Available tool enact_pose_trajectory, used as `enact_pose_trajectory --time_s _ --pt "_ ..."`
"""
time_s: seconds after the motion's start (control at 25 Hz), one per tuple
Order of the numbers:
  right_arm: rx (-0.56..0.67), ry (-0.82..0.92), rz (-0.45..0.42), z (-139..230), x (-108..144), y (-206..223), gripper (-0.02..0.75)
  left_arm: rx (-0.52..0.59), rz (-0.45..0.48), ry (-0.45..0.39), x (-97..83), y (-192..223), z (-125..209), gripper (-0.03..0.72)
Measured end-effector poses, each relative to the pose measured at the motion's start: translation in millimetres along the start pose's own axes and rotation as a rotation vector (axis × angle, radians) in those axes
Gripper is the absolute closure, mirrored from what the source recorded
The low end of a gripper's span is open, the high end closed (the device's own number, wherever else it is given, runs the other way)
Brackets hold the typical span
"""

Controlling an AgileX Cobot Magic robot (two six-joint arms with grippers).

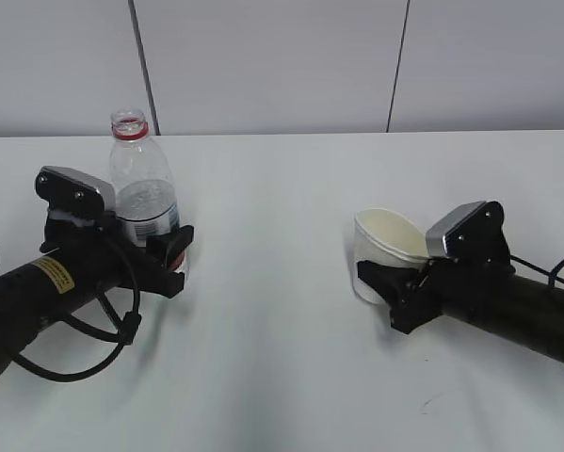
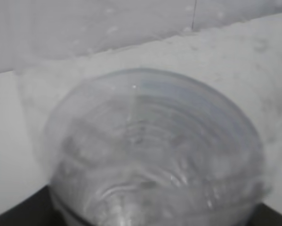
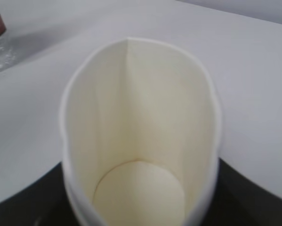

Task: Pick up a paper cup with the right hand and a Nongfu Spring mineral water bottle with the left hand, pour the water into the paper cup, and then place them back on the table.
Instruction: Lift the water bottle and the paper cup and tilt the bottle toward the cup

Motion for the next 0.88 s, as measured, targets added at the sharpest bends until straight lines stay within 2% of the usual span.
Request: enact_pose_trajectory --time_s 0.16,0.4,0.64,0.88 --pt "-0.024 -0.008 -0.109 -9.1 3.8 9.5 0.293 -0.001 0.002 0.014 -0.4 0.1 -0.1 0.273" --pt "0.033 0.007 -0.229 -15.5 4.6 22.5 0.293 -0.001 0.002 0.017 -0.4 0.1 -0.1 0.273" --pt "0.068 0.002 -0.282 -21.1 2.2 30.7 0.293 -0.002 0.024 0.035 -2.7 0.1 -0.1 0.273" --pt "0.081 -0.006 -0.342 -28.4 1.5 36.8 0.293 0.005 0.040 0.105 -4.1 -1.0 -3.9 0.273"
Point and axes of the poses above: a point on each arm's last joint axis where the gripper is mounted, y pointing out along that axis toward the gripper, x along the wrist's bending axis when the last joint is at zero, z = x × y, the point moved 1 cm from there along y, pointing out along that axis toward the gripper, and after that the axes turned 1 degree about y, right-handed, at the moved point
